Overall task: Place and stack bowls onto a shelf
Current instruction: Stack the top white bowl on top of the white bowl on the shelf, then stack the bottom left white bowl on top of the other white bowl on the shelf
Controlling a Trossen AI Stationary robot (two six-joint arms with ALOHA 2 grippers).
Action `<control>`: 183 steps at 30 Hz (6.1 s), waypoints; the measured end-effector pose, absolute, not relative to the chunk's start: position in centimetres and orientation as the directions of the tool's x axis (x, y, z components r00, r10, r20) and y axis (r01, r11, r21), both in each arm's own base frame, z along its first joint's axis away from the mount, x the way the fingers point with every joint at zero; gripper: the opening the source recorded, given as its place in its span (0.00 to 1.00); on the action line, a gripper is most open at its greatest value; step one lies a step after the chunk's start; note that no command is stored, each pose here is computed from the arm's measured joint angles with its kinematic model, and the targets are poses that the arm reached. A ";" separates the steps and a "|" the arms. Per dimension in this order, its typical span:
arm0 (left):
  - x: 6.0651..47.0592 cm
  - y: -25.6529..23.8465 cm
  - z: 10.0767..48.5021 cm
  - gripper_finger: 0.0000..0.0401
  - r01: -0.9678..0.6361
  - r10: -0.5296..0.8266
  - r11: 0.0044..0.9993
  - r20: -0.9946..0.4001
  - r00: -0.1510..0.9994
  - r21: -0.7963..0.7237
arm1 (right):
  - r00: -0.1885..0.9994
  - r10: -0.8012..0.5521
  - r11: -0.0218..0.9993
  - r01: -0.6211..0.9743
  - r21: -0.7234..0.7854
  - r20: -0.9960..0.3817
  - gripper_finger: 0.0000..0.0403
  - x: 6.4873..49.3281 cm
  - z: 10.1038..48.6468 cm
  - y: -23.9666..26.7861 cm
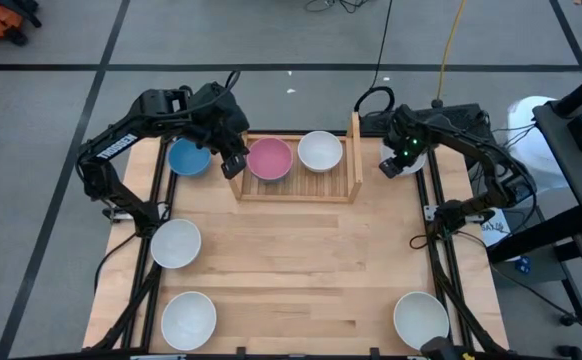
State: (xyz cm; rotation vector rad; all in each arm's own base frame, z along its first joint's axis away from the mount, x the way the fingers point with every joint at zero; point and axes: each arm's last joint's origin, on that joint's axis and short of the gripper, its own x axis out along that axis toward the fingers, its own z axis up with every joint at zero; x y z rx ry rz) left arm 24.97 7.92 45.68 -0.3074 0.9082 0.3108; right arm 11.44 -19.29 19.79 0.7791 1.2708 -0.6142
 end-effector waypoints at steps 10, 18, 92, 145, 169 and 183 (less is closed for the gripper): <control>25.0 7.9 45.7 0.01 -0.398 0.132 0.907 -0.806 0.577 -0.136 | 0.171 -0.042 0.633 0.767 0.106 -0.984 0.15 11.2 18.2 -19.2; 25.0 7.9 45.7 0.01 -0.399 0.132 0.906 -0.806 0.577 -0.137 | 0.167 -0.101 0.646 0.760 0.063 -0.981 0.01 11.0 19.4 -18.9; 25.0 7.9 45.7 0.01 -0.438 0.132 0.883 -0.806 0.577 -0.169 | 0.287 0.017 0.989 0.135 0.057 -0.958 0.00 35.4 28.7 -19.9; 24.5 7.6 45.2 0.01 -0.344 0.105 0.934 -0.847 0.522 -0.097 | 0.355 -0.098 0.988 -0.078 -0.134 -0.930 0.41 31.4 32.4 -15.9; 25.8 6.5 42.1 0.21 -0.319 -0.066 0.926 -0.922 0.382 -0.199 | 0.710 -0.418 0.892 0.201 -0.405 -0.566 0.41 20.3 45.9 -10.5; 24.5 3.7 35.1 0.22 -0.640 -0.200 0.734 -0.973 0.117 -0.228 | 0.721 -0.484 0.864 0.306 -0.399 -0.495 0.41 17.6 47.5 -9.3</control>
